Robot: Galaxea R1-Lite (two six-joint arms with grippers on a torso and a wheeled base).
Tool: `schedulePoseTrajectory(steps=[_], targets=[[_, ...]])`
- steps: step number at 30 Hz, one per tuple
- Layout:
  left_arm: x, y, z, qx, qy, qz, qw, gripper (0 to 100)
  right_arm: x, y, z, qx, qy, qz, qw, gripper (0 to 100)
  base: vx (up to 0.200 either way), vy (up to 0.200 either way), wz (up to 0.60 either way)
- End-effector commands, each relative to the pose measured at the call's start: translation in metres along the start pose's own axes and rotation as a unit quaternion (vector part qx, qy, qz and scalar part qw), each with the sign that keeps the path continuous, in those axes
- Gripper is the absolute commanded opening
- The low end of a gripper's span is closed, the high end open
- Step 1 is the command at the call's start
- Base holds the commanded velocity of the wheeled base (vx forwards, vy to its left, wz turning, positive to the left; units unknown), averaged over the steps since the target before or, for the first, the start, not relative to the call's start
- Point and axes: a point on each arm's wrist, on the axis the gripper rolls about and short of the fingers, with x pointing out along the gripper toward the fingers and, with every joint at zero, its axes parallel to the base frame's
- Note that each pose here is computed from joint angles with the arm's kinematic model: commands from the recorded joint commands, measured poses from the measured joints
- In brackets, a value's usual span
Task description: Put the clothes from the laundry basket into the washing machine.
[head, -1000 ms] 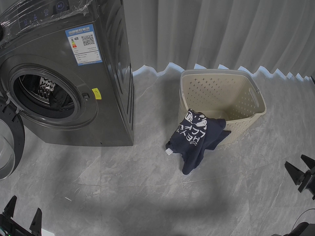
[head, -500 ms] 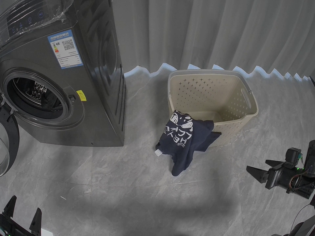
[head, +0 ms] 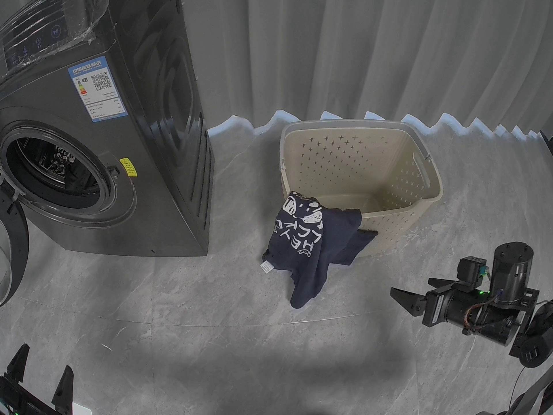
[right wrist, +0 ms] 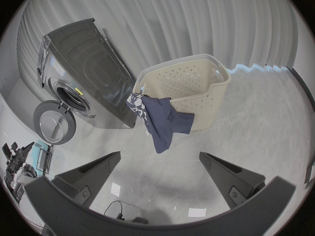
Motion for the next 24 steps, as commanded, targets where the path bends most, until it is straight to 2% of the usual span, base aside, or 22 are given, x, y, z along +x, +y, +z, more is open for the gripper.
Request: schedulePoseTrajectory(steps=[1, 5, 13, 19, 24], targets=[[0.001, 0.0, -0.005, -0.001, 0.006, 0.001, 1.0, 100, 0.025, 0.005, -0.013, -0.006, 0.025, -0.006, 0.9997, 100, 0.2, 0.0, 0.0], [0.001, 0.0, -0.005, -0.001, 0.006, 0.001, 1.0, 100, 0.038, 0.008, -0.01, 0.001, 0.017, -0.005, 0.9998, 100, 0.2, 0.0, 0.0], [0.001, 0.0, -0.005, -0.001, 0.006, 0.002, 1.0, 100, 0.057, 0.011, -0.013, -0.002, 0.028, -0.004, 0.9996, 100, 0.2, 0.0, 0.0], [0.001, 0.0, -0.005, -0.001, 0.007, 0.001, 1.0, 100, 0.076, 0.016, -0.025, -0.008, 0.043, 0.003, 0.999, 100, 0.0, 0.0, 0.0], [0.001, 0.0, -0.005, -0.002, 0.007, 0.002, 1.0, 100, 0.091, 0.028, -0.036, -0.018, 0.045, 0.022, 0.9986, 100, 0.0, 0.0, 0.0]])
